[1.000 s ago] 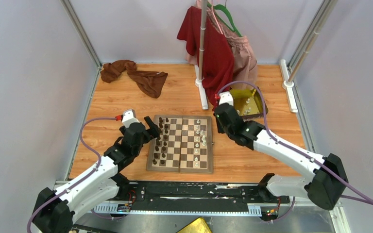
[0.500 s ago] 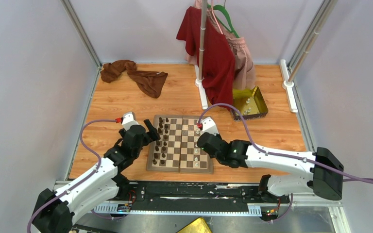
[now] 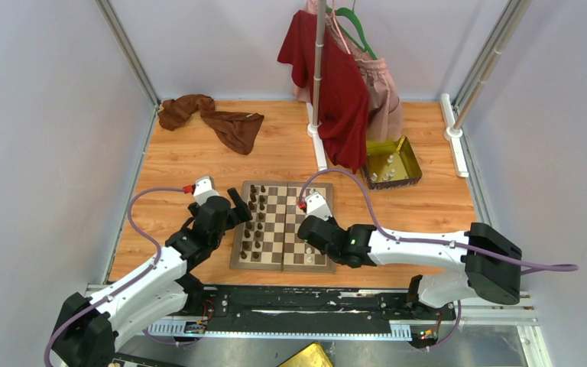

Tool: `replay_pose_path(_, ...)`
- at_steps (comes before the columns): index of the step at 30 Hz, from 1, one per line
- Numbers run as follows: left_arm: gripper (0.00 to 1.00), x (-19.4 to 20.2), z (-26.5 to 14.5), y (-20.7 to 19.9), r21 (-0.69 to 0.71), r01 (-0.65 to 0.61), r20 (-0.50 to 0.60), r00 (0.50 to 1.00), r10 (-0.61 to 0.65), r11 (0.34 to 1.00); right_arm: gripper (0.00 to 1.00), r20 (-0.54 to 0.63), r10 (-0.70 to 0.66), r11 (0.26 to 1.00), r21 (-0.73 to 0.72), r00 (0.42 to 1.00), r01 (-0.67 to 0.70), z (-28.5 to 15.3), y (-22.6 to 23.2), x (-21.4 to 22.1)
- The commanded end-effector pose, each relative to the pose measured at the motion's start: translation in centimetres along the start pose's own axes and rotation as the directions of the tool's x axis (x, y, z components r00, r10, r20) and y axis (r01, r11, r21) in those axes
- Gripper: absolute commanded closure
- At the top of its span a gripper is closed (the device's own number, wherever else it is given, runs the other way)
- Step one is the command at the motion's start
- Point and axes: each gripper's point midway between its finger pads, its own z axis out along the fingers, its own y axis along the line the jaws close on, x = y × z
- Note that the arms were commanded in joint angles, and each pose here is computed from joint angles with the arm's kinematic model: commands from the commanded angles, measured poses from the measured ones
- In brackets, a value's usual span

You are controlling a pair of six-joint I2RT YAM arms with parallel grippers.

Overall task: Set up the chess pieces on the board
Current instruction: Place the chess piece on the chessboard.

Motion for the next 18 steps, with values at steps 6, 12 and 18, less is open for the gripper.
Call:
replay_pose_path(6, 0.0, -0.47, 0.48, -0.13, -0.005, 0.021, 0.027, 0.999, -0.021, 1.0, 1.0, 0.015, 0.013, 0.999, -0.04, 1.0, -0.013, 0.49, 1.68, -0.43)
replay_pose_path(12, 0.0, -0.39, 0.54, -0.05, -0.008, 0.02, 0.028, 0.999, -0.02, 1.0, 1.0, 0.012, 0.005, 1.0, -0.031, 1.0, -0.004, 0.83, 1.65, -0.3)
replay_pose_path(18, 0.0, -0.28, 0.6, 0.03, -0.011, 0.022, 0.026, 0.999, -0.021, 1.0, 1.0, 0.015, -0.003, 1.0, -0.025, 1.0, 0.003, 1.03, 1.65, -0.4)
